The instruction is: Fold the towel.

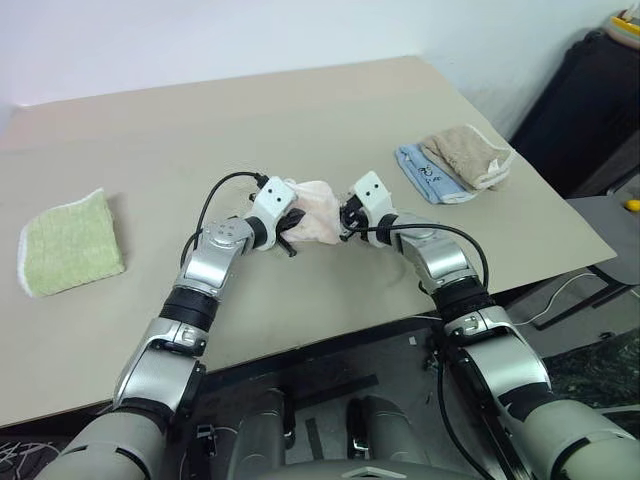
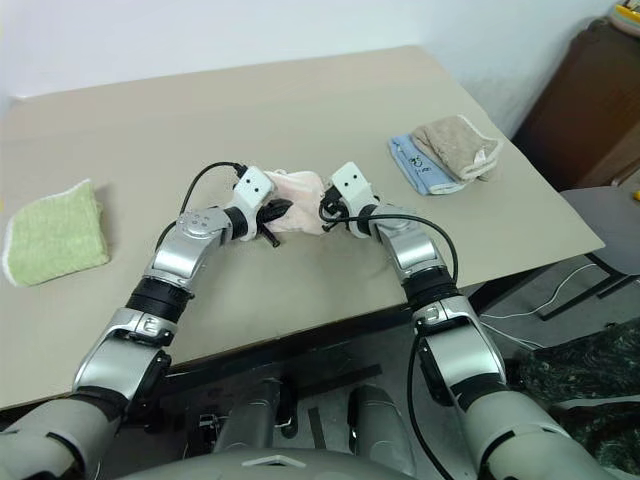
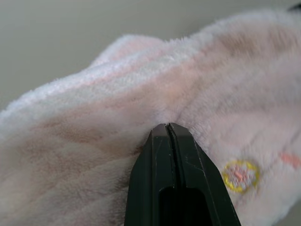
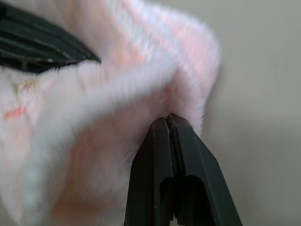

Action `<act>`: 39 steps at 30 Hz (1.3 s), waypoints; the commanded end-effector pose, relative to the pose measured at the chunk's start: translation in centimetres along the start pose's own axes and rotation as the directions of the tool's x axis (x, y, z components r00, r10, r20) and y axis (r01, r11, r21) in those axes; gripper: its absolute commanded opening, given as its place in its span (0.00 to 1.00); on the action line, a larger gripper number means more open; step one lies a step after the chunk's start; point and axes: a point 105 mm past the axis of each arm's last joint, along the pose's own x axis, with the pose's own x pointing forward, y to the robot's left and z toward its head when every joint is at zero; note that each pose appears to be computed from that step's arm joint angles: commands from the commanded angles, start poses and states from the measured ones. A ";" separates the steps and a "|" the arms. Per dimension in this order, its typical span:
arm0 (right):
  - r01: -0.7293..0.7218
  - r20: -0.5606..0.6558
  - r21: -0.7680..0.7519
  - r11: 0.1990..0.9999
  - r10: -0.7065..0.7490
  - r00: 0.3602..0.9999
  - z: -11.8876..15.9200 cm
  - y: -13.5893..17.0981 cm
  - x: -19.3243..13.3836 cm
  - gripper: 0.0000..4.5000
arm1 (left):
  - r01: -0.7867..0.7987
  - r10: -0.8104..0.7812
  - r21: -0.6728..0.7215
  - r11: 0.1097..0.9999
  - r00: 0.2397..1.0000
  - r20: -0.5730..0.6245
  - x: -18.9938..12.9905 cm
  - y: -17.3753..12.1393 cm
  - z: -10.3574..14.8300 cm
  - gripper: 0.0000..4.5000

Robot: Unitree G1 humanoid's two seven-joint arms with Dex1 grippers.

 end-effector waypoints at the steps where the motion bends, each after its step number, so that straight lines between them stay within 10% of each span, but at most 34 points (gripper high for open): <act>1: 0.066 0.124 -0.086 0.994 -0.056 0.991 3.6 -1.6 -2.1 0.00 | -0.004 0.050 -0.170 0.985 0.962 0.270 -2.4 1.6 6.2 0.01; 5: 0.096 0.155 -0.114 0.989 -0.077 0.985 4.5 -2.2 -4.1 0.00 | 0.012 0.088 -0.279 0.960 0.935 0.344 -4.8 2.5 7.9 0.01; 12: 0.126 0.145 -0.109 0.986 -0.110 0.983 4.2 -2.4 -6.1 0.00 | -0.114 0.220 -0.543 0.832 0.966 0.135 -7.2 5.1 2.7 0.01; 26: 0.059 0.115 -0.157 0.986 -0.041 0.993 3.6 -0.8 -7.2 0.00 | -0.077 0.111 -0.805 0.588 0.994 -0.014 -7.7 3.9 -1.0 0.97; 39: 0.019 0.115 -0.154 0.988 -0.001 0.993 3.3 0.6 -7.8 0.00 | -0.065 -0.002 -0.879 0.473 0.997 -0.075 -3.4 1.2 -2.2 0.99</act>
